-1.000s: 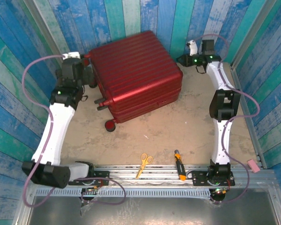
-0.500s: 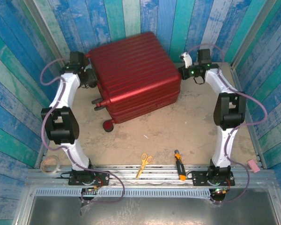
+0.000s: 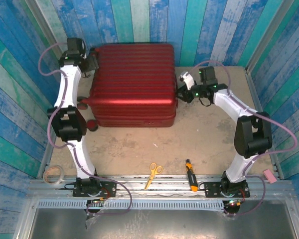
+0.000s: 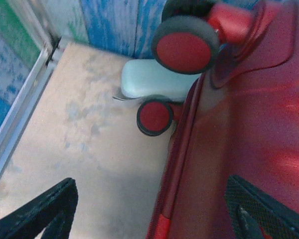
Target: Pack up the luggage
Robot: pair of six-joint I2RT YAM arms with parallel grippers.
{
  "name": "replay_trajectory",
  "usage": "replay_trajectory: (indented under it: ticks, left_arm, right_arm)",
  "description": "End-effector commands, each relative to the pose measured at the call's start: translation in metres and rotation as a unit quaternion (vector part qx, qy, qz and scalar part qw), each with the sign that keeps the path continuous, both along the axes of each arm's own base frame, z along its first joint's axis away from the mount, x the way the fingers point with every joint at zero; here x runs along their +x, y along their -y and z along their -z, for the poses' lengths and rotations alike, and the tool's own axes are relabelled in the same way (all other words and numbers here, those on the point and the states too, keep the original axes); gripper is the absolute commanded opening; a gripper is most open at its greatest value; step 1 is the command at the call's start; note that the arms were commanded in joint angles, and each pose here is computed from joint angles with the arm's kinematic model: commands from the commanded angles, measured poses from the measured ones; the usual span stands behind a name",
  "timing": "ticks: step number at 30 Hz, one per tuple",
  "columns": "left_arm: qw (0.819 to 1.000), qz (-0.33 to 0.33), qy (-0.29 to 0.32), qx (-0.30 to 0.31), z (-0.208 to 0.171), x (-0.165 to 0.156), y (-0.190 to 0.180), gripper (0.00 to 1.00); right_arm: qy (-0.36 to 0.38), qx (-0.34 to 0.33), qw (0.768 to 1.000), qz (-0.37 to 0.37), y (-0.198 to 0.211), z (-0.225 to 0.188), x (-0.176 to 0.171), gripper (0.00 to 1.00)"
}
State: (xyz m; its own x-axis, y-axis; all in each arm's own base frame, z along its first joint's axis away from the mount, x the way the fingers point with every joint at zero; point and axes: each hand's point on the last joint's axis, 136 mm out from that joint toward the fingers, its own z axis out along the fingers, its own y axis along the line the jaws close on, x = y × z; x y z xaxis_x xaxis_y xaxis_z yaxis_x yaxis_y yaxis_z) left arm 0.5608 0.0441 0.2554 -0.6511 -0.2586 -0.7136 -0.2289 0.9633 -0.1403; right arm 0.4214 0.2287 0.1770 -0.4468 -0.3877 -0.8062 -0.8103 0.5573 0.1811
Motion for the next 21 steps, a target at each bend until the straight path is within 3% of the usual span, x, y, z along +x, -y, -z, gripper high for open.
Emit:
replay_trajectory:
  ticks: [1,5,10,13,16,21]
  left_arm:
    - [0.982,0.164,-0.08,-0.054,0.056,-0.007,0.114,0.82]
    - [0.988,0.149,-0.002,-0.037,0.008,0.009,0.109,0.86]
    - [0.987,0.091,0.132,0.009,-0.102,0.001,0.085,0.89]
    - [0.979,0.047,0.196,0.032,-0.162,-0.03,0.066,0.94]
    - [0.971,0.016,0.235,0.038,-0.193,-0.072,0.053,0.99]
    - [0.964,0.039,0.262,0.019,-0.18,-0.144,0.059,0.98]
  right_arm:
    - [0.031,0.061,0.992,-0.108,-0.062,-0.038,-0.05,0.36]
    - [0.043,0.039,0.997,-0.057,-0.048,-0.046,-0.051,0.42]
    - [0.075,-0.022,0.995,0.058,-0.007,-0.053,-0.04,0.49]
    - [0.083,-0.032,0.994,0.069,0.009,-0.048,-0.047,0.53]
    - [0.086,-0.049,0.994,0.036,0.01,-0.028,-0.062,0.57]
    - [0.057,-0.046,0.997,-0.009,0.002,0.006,-0.069,0.63]
